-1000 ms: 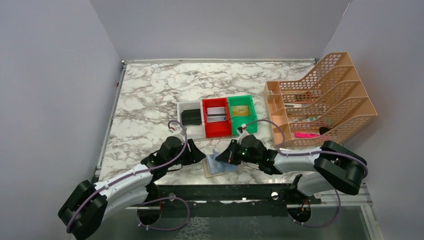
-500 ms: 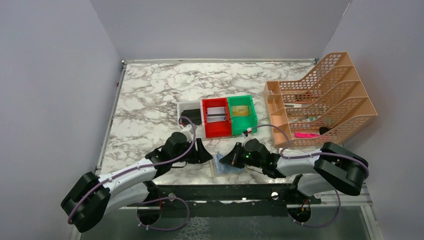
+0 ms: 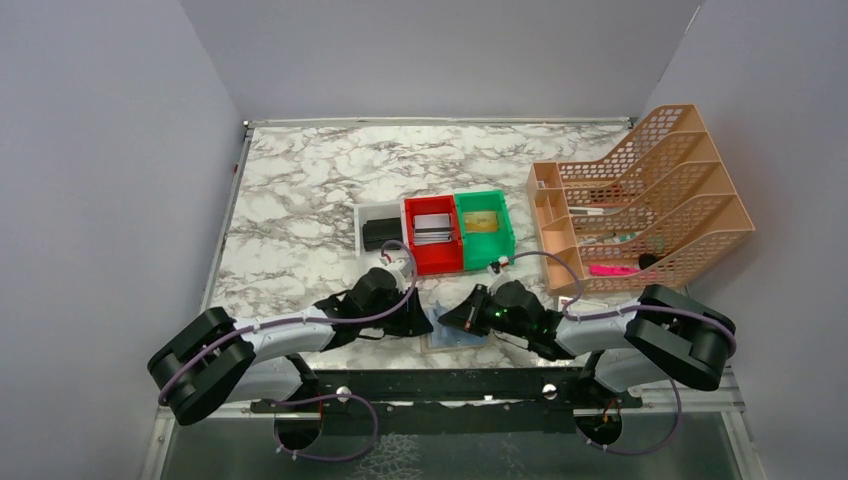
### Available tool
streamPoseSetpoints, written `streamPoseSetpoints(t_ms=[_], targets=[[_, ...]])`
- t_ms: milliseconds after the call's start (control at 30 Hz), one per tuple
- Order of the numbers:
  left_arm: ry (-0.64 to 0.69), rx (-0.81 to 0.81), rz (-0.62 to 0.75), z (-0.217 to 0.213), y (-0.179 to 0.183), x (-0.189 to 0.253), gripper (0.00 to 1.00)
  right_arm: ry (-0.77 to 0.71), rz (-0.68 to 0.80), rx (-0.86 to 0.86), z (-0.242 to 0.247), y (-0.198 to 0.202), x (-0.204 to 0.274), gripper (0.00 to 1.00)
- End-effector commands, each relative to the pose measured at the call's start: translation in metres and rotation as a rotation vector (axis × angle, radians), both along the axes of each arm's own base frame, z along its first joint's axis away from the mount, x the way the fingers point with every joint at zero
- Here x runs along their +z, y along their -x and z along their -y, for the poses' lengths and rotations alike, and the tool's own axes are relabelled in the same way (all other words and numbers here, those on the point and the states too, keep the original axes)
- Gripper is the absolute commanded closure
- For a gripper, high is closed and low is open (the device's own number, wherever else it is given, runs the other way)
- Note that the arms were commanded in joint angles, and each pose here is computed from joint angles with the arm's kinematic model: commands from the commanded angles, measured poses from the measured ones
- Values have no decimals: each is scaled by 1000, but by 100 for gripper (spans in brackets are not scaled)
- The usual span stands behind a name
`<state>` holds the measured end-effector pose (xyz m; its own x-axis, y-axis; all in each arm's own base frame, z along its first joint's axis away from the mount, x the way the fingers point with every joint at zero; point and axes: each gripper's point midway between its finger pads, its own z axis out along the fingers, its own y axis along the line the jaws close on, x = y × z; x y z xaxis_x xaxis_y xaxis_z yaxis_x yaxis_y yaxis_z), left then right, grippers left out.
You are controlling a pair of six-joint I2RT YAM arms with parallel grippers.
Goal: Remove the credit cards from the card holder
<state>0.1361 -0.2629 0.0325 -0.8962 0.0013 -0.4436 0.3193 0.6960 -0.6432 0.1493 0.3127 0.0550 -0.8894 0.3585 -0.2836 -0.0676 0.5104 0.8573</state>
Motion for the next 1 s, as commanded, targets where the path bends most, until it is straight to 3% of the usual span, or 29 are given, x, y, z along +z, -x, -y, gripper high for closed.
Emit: streamPoseSetpoints(t_ms=[0, 167, 267, 567, 733, 967], targets=[[55, -24, 43, 19, -7, 13, 57, -63, 17, 11, -6, 1, 11, 99], [50, -43, 48, 27, -7, 14, 62, -66, 16, 15, -7, 2, 12, 99], [32, -12, 52, 24, -10, 12, 53, -58, 16, 14, -6, 2, 11, 99], [-25, 42, 69, 16, -17, 13, 49, -39, 25, 4, -3, 0, 12, 99], [-64, 101, 112, 9, -24, 20, 37, -14, 18, -7, 0, 0, 7, 99], [-59, 97, 131, 9, -23, 28, 40, -19, 22, -4, -1, -1, 8, 99]])
